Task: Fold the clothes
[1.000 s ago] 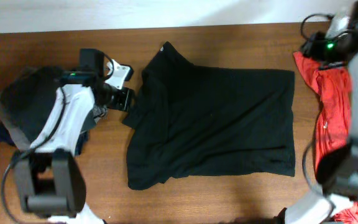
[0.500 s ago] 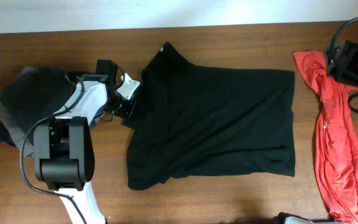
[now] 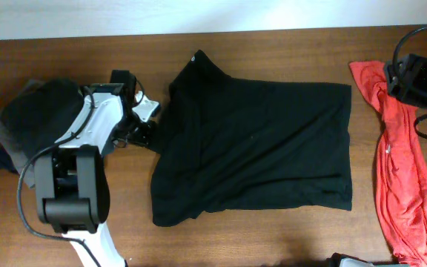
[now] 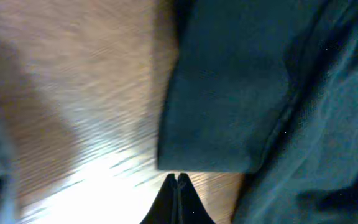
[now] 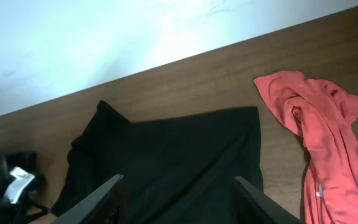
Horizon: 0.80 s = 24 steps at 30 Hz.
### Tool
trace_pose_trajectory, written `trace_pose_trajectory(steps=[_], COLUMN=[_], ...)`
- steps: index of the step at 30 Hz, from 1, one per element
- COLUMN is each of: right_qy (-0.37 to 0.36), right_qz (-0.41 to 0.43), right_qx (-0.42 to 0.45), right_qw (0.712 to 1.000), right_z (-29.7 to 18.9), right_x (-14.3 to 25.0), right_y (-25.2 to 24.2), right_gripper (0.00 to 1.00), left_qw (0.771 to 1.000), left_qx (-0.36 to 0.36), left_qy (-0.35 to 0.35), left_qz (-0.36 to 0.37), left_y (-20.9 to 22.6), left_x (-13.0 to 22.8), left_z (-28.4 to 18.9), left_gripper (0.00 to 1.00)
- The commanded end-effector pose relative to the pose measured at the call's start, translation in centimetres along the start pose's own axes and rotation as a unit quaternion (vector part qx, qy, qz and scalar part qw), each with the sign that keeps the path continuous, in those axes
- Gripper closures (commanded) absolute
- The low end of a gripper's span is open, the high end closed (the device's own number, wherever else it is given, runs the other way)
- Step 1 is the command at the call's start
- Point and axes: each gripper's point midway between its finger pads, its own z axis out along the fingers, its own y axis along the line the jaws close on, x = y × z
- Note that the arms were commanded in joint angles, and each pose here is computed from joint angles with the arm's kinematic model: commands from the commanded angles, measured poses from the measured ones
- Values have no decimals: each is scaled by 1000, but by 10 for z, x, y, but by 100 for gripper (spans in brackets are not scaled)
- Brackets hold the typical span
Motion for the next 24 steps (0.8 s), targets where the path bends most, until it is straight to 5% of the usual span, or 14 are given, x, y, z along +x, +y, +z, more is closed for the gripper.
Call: trace_pose_trajectory(steps=[1, 2, 6, 16, 24], right_qy=[-4, -4, 5, 14, 16], right_qz=[-5, -5, -2, 1, 2], right_qx=[-9, -9, -8, -7, -7], right_qw=[1000, 1000, 1000, 1000, 1000], right_z=[-7, -7, -7, -7, -7], right_x=[1, 2, 6, 11, 11], right_y=[6, 6, 6, 5, 5], right_gripper=[43, 43, 43, 43, 43], left_qw=[998, 997, 994, 994, 993], left_qx=[1, 25, 35, 71, 93], left_qy=[-58, -75, -96, -70, -64], left_qz=[-15, 3, 25, 37, 37], left_y=[0, -8, -12, -17, -26], left_x=[-22, -29, -36, -31, -28], left_z=[-23, -22, -14, 17, 19], left_gripper=[68, 52, 36, 36, 52])
